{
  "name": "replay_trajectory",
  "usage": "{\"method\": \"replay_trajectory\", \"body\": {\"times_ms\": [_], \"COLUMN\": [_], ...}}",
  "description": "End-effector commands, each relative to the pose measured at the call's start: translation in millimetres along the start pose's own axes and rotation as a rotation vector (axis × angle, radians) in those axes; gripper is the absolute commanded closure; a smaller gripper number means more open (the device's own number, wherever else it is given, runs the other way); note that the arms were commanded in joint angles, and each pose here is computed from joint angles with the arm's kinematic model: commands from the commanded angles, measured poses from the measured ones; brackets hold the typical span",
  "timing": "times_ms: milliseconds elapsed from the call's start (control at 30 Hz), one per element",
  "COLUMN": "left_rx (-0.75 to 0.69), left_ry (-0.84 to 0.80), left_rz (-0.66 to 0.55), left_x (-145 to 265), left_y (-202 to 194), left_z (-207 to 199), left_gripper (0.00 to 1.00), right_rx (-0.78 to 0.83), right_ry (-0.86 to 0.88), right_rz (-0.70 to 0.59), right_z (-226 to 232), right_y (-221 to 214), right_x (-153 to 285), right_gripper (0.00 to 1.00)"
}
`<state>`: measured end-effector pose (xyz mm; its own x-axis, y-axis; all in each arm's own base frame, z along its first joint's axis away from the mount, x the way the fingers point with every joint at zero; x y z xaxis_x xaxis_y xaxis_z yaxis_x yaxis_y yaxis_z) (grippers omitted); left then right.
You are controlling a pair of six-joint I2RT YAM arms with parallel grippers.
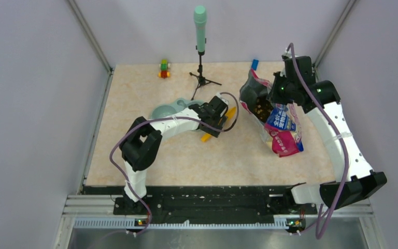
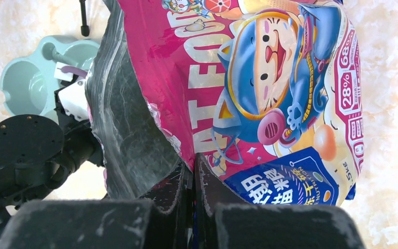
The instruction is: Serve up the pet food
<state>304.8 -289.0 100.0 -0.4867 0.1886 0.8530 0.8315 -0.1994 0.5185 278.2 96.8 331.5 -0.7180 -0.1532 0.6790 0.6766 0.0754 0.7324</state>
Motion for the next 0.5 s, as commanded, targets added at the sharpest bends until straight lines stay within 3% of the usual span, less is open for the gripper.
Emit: {"method": "replay_trajectory", "body": {"times_ms": [0, 167, 367, 467], "left_rx": [0.012, 0.065, 0.095, 0.09], "left_ry": [-0.06, -0.102, -0.06, -0.074], "left_rz": [-0.06, -0.02, 0.004, 0.013], "left_x": [6, 5, 2, -1], "left_y": [12, -2, -19, -26], "left_z": [-10, -13, -2, -1], "left_gripper": [0.33, 0.45, 0.39, 0.46], "right_rx": [-0.011, -0.005, 0.001, 0.006], "right_ry": [0.041, 0.042, 0.058, 0.067], "right_rz": [-0.061, -0.065, -0.069, -0.068], "right_z": [7, 7, 10, 11], "right_y": [10, 10, 12, 13], "right_x": [4, 3, 2, 1], "right_gripper": [1.0, 1.0, 1.0, 1.0]}}
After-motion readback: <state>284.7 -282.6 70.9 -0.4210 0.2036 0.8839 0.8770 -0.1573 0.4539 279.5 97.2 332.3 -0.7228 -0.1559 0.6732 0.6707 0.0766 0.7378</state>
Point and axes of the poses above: each gripper's point midway between its finger pads, its own x axis back along the fingers, its own z axis along the line the jaws close on, y = z × x, the point moved 5 cm from there along x, back along the fingers, and after that the axes turned 15 degrees about x, right-handed, at the moved point
